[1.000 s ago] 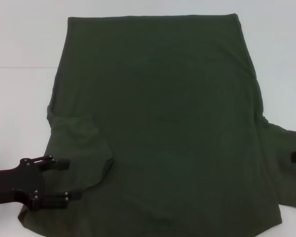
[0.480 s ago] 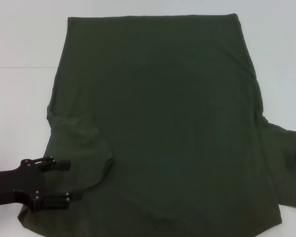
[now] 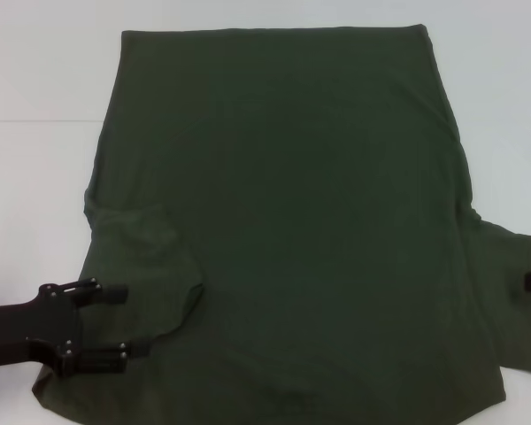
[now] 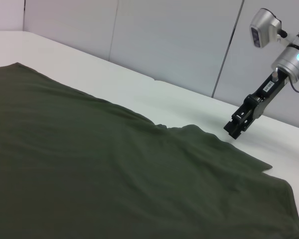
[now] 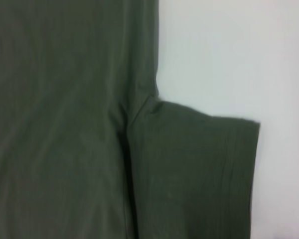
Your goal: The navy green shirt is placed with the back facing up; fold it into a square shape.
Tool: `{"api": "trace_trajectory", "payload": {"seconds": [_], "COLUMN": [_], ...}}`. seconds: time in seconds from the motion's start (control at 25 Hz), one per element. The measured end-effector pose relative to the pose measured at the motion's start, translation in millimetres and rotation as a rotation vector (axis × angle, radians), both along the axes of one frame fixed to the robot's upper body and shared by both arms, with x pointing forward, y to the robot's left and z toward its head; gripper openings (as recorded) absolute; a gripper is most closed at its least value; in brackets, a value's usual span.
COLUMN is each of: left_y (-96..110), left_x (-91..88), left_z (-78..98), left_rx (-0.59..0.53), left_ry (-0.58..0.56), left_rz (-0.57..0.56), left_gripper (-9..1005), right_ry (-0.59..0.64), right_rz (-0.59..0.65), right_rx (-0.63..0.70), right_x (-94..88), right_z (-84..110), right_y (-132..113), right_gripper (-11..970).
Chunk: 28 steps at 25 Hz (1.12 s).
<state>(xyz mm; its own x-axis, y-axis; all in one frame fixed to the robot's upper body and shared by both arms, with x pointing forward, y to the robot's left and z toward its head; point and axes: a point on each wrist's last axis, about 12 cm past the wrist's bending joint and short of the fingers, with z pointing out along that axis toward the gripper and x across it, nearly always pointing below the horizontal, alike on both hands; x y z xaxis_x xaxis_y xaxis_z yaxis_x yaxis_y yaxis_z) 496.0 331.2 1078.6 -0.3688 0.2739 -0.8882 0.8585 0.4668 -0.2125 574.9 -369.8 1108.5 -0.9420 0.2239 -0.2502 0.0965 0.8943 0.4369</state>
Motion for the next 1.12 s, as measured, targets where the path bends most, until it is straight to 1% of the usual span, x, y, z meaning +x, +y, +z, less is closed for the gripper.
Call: {"api": "trace_trajectory", "payload": {"seconds": [0.32,0.88,1.12], "left_y": [-0.9,-0.7,-0.1], "left_x": [1.5,0.6,-0.7], "left_z": [0.6,-0.2,-1.1], "left_rx": [0.001,0.000,-0.001], "left_ry": [-0.003,0.002,0.006], "left_rz": [-0.001,0.002,0.004], "left_gripper": [888,887,887], "right_ry": [0.006,-0.003,0.004], "right_rz": [0.004,0.029,0.039], "right_rx": [0.002,0.005,0.006], "right_x": [0.5,7.2,8.8], "right_z": [-5.5,-4.1,-6.9], "right_y": [2.2,11.2,15.6], "right_gripper": [862,859,858]}}
